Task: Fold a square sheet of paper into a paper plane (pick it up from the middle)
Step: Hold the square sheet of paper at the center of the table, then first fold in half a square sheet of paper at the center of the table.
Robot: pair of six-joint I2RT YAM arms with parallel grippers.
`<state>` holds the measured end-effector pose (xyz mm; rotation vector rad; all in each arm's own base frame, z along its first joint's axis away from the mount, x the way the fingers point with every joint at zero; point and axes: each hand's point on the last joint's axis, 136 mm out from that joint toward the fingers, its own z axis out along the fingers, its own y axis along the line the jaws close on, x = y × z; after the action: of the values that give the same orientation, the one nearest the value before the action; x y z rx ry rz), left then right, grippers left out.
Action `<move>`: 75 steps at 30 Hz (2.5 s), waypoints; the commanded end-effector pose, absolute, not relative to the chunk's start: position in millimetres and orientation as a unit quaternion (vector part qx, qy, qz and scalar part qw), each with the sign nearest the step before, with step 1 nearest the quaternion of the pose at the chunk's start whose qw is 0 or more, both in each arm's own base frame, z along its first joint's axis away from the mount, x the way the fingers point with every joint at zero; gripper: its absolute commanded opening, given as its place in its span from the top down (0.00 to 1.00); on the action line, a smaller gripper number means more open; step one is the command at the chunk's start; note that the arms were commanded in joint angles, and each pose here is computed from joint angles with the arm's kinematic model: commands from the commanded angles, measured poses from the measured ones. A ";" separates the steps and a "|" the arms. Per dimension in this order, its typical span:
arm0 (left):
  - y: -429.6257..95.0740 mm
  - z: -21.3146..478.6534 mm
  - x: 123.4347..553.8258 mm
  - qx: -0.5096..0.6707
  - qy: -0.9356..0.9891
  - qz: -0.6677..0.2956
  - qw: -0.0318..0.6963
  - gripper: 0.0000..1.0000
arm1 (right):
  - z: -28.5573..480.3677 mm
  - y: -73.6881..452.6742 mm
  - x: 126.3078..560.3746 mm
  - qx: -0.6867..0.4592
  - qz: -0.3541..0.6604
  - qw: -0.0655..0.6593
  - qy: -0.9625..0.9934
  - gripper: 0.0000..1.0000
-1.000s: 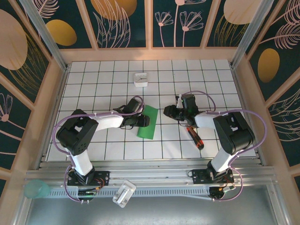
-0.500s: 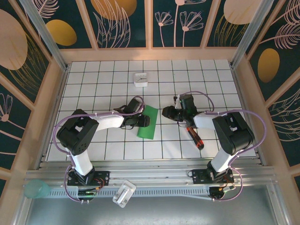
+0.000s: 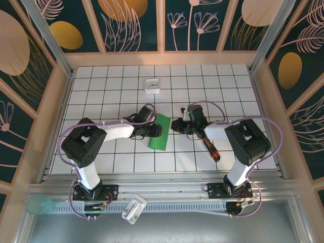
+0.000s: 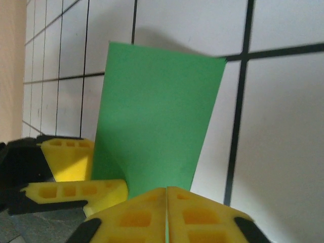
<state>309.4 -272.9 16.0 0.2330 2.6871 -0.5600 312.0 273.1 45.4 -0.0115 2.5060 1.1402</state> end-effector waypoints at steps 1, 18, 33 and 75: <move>-252.6 -28.0 286.9 0.086 0.976 -0.146 0.136 0.49 | 47.6 292.5 311.1 -0.014 0.429 0.184 0.884 0.98; -252.4 -28.1 287.2 0.088 0.976 -0.145 0.136 0.48 | 1.6 293.5 301.9 -0.005 0.344 0.138 0.929 1.00; -260.3 31.5 316.8 0.060 0.961 -0.163 0.217 0.36 | -41.6 267.7 280.2 0.032 0.281 0.100 0.954 1.00; -276.6 22.9 365.4 0.008 0.938 -0.287 0.196 0.86 | -56.9 252.6 274.2 0.037 0.249 0.093 0.963 1.00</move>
<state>357.4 -274.6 33.9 -0.0186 2.6050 -0.8208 306.1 300.2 15.9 0.0056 2.6243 1.0709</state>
